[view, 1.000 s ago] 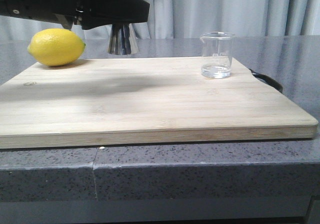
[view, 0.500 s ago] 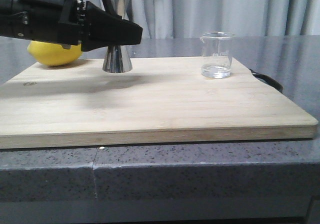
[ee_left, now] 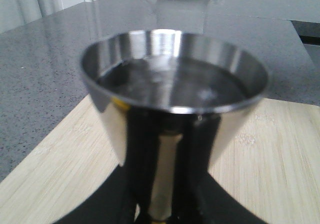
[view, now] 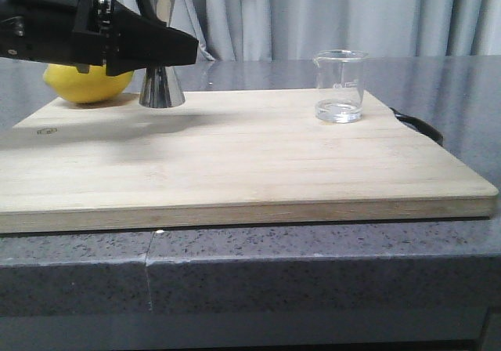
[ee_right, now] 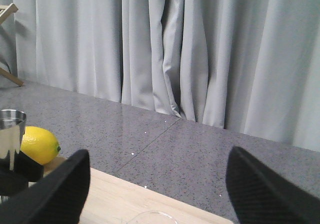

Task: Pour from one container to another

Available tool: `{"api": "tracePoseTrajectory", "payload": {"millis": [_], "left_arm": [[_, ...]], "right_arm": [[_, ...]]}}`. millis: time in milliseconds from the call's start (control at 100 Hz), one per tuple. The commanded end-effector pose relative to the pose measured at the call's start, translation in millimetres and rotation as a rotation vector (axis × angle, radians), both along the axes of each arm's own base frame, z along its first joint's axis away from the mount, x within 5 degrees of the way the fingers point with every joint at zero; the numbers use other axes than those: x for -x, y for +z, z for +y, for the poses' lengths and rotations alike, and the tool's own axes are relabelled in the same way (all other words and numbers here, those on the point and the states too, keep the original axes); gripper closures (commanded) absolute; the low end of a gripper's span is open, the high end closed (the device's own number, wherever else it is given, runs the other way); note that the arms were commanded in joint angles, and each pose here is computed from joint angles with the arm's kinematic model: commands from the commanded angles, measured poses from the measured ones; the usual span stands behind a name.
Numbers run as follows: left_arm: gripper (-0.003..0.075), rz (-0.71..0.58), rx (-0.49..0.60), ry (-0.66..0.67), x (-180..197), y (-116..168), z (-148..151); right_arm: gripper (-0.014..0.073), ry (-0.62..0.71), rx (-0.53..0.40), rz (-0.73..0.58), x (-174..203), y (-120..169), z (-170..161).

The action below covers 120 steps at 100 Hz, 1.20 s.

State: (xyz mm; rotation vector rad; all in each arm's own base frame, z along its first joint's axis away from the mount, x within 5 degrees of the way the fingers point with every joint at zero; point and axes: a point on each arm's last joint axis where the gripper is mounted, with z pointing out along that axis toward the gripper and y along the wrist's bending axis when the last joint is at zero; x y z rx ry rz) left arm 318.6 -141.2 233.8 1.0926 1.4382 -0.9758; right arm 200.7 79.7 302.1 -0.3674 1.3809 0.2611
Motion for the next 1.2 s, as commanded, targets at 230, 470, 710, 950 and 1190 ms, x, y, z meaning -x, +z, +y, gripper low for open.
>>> {"api": "tracePoseTrajectory", "payload": {"millis": [230, 470, 710, 950, 1190], "left_arm": [[0.0739, 0.006, 0.141, 0.003, 10, 12, 13], [0.0739, -0.021, 0.132, 0.004, 11, 11, 14], [0.0739, -0.044, 0.127, 0.003, 11, 11, 14], [0.0739, -0.054, 0.124, 0.003, 11, 11, 14], [0.0739, -0.054, 0.116, -0.003, 11, 11, 14]], "right_arm": [[0.0084, 0.003, -0.041, -0.107, 4, 18, -2], [0.0085, 0.003, -0.041, -0.107, 4, 18, -2], [0.0085, 0.003, -0.041, -0.107, 4, 18, -2], [0.0085, 0.003, -0.041, -0.107, 4, 18, -2], [0.0085, 0.003, -0.041, -0.107, 4, 18, -2]]}}
